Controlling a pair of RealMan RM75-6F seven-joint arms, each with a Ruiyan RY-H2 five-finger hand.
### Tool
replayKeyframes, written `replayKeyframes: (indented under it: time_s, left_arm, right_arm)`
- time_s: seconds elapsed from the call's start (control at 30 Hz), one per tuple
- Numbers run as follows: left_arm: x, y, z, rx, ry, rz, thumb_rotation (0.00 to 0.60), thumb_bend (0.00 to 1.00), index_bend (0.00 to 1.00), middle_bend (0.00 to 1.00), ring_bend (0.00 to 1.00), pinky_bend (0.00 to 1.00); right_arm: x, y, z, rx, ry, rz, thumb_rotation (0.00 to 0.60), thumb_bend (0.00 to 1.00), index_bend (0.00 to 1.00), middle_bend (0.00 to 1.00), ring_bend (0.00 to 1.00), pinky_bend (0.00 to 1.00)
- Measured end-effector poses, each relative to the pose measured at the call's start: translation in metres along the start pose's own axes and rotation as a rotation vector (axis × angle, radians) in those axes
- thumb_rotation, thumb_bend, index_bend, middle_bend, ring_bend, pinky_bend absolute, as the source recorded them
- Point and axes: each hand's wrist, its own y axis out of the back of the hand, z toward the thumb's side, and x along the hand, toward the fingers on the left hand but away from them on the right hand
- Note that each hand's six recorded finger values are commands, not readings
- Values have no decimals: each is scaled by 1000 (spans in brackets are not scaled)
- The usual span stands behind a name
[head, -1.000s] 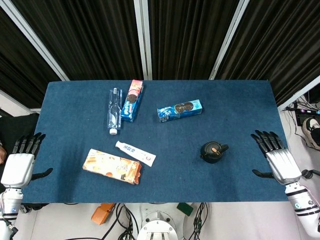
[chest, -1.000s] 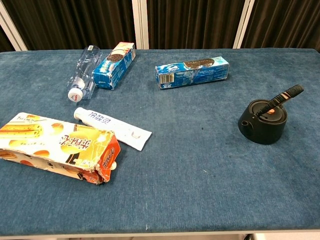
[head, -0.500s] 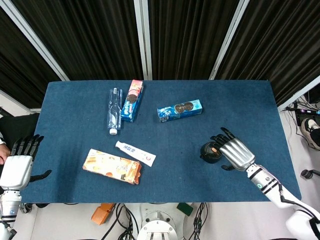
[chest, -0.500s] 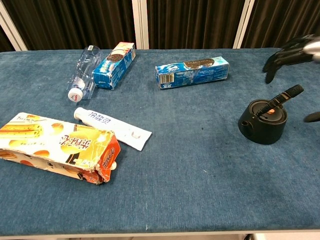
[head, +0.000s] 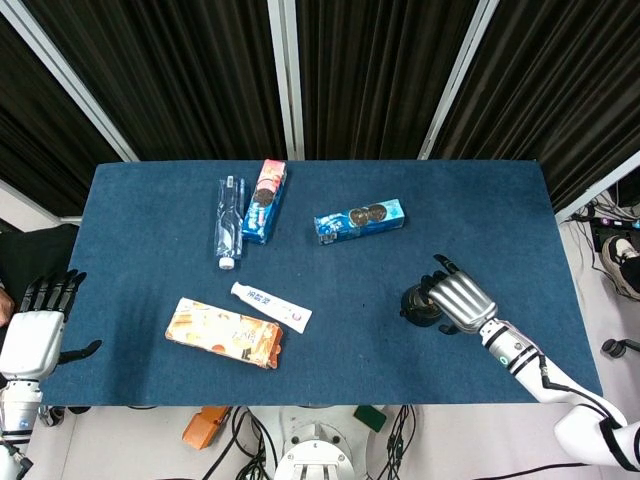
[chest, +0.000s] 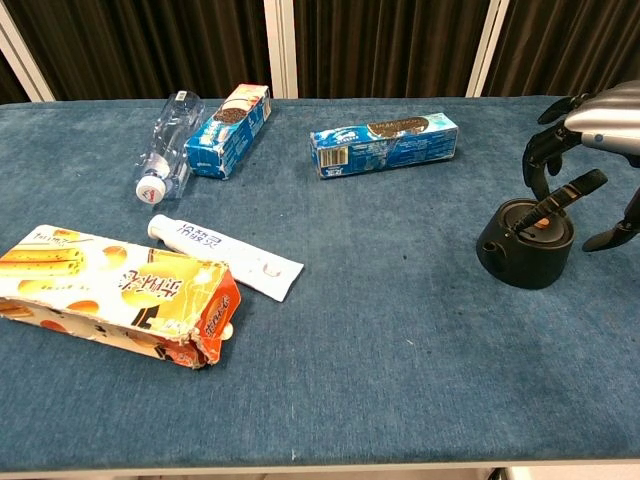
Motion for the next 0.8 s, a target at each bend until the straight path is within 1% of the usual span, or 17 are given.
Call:
replayKeyframes:
  time_s: [0.27,0.7,0.8]
  left_arm:
    - [-1,-1,-1,0,5,-3,600,38,61,56,0,0]
    - [-2,-2,-3,-5,8,0,600,38,61,57,0,0]
    - [-2,-3,-3,-6,9,-3,600,37,61,56,0,0]
  right_arm:
    - [1,-6,-4,0,-15,31,600,67,618,514,521,175]
    - [4,-18,-3,23,-23,85,600,67,693,576,587,175]
    - [5,-21,-4,24,-25,98,600,67,733,607,620,175]
